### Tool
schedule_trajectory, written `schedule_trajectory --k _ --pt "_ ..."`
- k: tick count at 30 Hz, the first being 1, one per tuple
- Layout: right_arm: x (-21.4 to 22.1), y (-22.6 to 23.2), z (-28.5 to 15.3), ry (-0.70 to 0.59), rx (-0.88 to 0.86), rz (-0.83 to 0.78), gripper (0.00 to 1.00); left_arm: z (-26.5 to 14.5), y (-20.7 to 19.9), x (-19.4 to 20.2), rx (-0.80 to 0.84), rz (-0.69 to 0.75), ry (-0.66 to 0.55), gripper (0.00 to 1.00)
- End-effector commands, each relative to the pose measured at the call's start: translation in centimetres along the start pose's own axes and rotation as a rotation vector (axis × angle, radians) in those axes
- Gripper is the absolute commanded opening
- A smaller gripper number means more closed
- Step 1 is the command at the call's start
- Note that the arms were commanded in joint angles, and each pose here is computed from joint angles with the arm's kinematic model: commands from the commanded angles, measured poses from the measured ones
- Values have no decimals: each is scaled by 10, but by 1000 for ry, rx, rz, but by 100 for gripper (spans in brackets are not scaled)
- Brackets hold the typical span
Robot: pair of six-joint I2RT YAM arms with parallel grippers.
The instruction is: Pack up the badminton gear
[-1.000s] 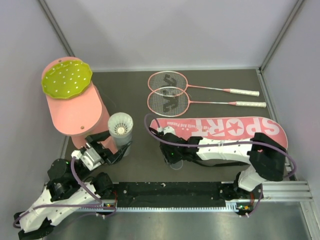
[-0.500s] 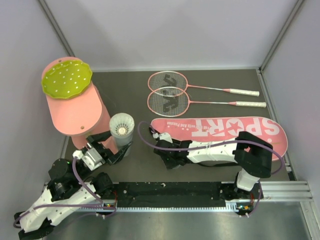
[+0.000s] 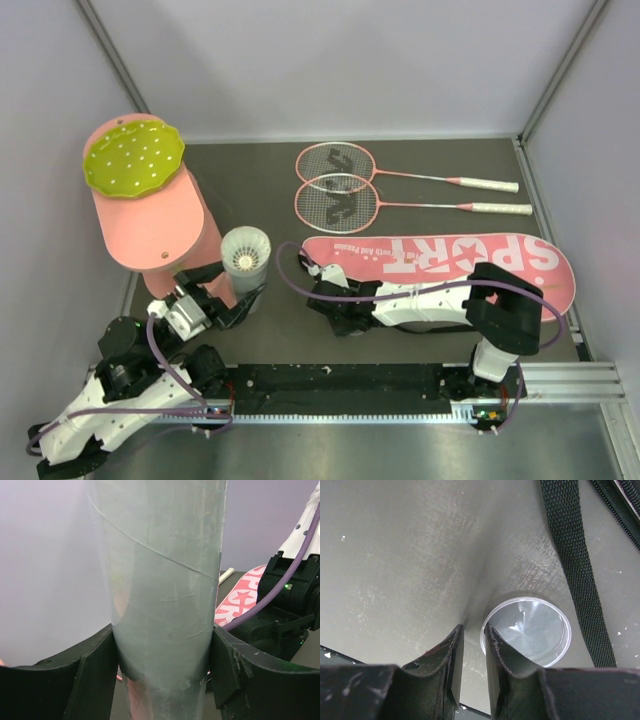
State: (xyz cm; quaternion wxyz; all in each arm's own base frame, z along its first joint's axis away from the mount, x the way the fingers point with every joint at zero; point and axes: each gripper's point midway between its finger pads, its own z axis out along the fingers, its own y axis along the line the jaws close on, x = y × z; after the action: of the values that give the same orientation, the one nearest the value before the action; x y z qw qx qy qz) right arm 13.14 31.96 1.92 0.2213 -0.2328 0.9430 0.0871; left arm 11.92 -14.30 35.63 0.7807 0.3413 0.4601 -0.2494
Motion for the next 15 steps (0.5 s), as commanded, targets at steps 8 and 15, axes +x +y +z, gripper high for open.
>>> schedule_trajectory --k 8,15 --pt "-16 -6 -10 -82 44 15 0 11 -4 -10 33 35 -42 0" --pt "-56 -22 -99 -288 -247 150 0 24 -27 9 163 60 33 0"
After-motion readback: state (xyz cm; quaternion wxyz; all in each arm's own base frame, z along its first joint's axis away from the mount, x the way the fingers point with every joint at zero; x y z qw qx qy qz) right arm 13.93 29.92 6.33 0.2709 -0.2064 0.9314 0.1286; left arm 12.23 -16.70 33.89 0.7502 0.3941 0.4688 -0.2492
